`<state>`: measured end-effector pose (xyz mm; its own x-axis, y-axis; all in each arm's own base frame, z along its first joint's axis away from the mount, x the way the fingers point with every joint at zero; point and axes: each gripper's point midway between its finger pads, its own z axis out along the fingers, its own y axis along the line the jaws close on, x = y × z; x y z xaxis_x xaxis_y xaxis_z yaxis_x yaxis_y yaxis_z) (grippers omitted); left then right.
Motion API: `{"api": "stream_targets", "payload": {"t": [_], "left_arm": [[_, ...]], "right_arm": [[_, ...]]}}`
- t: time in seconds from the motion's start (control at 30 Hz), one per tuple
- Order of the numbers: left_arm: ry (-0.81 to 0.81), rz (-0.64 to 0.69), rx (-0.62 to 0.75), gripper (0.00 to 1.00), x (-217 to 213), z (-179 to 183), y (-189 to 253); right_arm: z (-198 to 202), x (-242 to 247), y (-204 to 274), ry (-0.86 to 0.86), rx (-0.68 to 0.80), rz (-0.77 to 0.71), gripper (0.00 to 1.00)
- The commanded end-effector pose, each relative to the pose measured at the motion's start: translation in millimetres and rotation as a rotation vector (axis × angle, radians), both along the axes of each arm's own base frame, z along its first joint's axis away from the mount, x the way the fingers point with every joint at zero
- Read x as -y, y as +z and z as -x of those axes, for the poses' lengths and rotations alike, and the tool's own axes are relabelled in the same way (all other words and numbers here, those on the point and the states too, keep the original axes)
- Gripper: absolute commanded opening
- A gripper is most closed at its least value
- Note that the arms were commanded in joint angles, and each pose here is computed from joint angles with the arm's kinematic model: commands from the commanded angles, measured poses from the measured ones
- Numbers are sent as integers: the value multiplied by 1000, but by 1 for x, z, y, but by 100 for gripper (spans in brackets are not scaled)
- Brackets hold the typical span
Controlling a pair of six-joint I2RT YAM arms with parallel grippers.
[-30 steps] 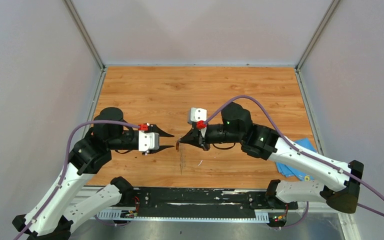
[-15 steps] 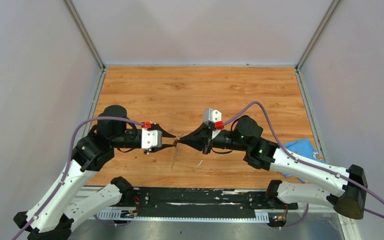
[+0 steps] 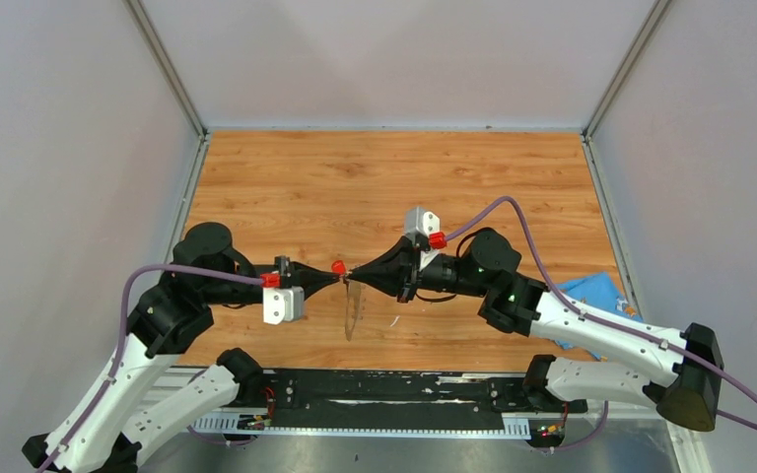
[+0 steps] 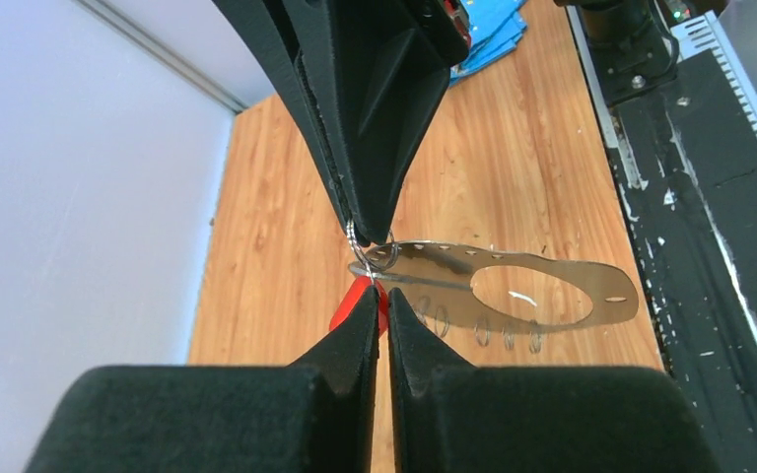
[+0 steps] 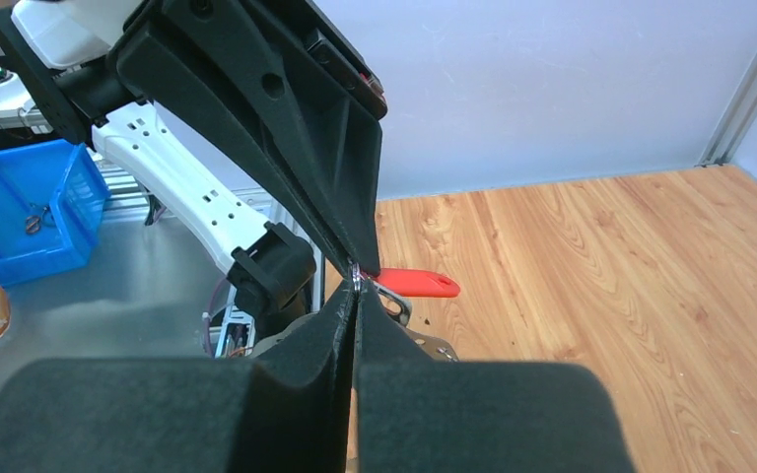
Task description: Put the keys on the keyring
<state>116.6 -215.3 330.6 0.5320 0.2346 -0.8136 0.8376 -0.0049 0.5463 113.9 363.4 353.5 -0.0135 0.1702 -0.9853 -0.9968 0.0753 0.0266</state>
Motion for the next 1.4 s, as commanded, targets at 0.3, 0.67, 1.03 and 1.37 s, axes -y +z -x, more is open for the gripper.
{"api": "stream_targets", "payload": {"t": [0.3, 0.67, 1.03, 1.37], "left_arm": [[-82, 0, 61, 9, 4, 10, -8], [45, 27, -46, 39, -4, 2, 4], [63, 86, -315, 35, 8, 6, 17], [40, 67, -366, 10, 18, 2, 16]], "right_arm": [[-7, -2, 20, -17, -47, -114, 0], [-3, 2, 18, -9, -5, -98, 0], [1, 4, 21, 10, 45, -87, 0], [6, 5, 23, 31, 74, -62, 0]]}}
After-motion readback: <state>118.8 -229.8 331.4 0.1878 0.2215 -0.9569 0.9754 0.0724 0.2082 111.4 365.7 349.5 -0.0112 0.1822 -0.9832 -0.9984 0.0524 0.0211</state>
